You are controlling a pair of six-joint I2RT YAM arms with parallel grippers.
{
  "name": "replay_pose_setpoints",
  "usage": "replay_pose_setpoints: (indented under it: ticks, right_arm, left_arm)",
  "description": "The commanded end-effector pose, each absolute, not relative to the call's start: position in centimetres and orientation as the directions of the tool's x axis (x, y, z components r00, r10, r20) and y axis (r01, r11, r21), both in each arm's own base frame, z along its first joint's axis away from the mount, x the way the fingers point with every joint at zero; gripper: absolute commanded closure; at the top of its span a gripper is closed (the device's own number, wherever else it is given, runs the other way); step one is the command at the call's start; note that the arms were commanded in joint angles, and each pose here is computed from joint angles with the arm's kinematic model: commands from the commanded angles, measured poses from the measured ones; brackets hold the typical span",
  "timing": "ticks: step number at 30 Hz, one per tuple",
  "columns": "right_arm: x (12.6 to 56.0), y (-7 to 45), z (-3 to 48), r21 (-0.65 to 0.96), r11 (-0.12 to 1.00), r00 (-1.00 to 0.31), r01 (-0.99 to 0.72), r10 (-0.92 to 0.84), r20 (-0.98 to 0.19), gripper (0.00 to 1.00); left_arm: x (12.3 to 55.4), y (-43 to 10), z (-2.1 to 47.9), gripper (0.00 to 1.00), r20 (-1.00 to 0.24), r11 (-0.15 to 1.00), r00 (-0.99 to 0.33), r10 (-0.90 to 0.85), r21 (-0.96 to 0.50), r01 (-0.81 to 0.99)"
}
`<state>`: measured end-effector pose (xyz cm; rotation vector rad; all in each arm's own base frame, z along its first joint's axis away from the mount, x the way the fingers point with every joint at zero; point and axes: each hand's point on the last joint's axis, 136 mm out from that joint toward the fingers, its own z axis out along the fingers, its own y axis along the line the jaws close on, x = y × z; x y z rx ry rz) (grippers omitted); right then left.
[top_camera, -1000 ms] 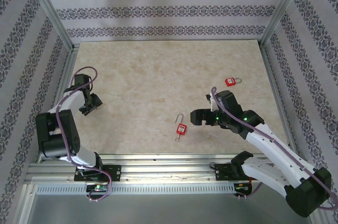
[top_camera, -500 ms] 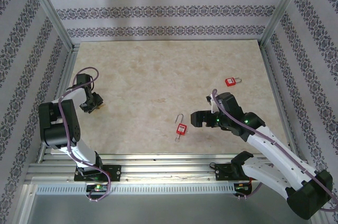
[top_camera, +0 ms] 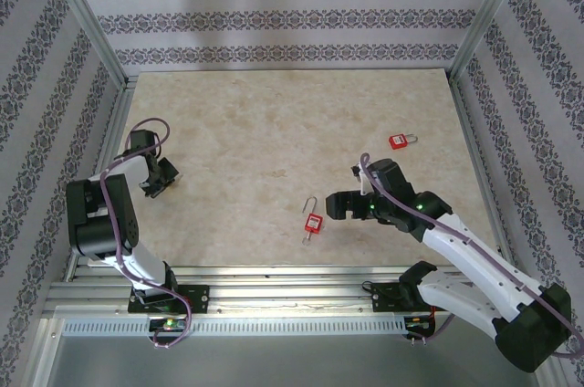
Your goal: Unlock with the key
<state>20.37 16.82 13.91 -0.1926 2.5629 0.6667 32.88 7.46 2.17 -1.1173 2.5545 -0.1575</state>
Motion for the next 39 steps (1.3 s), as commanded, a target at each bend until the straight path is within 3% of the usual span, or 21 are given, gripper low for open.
replay_pose_setpoints:
  ticks: [1, 14, 21, 28, 39]
  right_arm:
    - [21.0, 17.5, 14.3, 0.439, 0.865, -0.864, -0.245, 0.011, -0.504, 0.02]
    - [23.0, 20.7, 16.9, 0.583, 0.783, -0.859, -0.22, 0.128, -0.496, 0.02]
    - [23.2, 23.5, 20.0, 0.757, 0.622, -0.857, -0.203, 0.261, -0.444, 0.02]
    - [24.4, 26.0, 20.5, 0.905, 0.417, -0.869, -0.078, 0.416, -0.267, 0.03]
    - [25.8, 29.6, 19.9, 0.974, 0.195, -0.872, 0.118, 0.489, 0.007, 0.04]
  left_arm:
    - [32.9, 6.1, 3.6, 1.0, -0.276, 0.659, -0.599, -0.751, -0.353, -0.663]
    - [30.6, -2.0, 14.8, 1.0, -0.443, 0.756, -0.662, -0.604, -0.58, -0.302]
    - [28.6, -8.6, 19.9, 1.0, -0.514, 0.799, -0.727, -0.455, -0.596, -0.079]
    - [28.2, -14.1, 22.6, 1.0, -0.591, 0.774, -0.717, -0.369, -0.622, 0.115]
    - [28.5, -21.7, 24.2, 1.0, -0.756, 0.736, -0.616, -0.222, -0.545, 0.402]
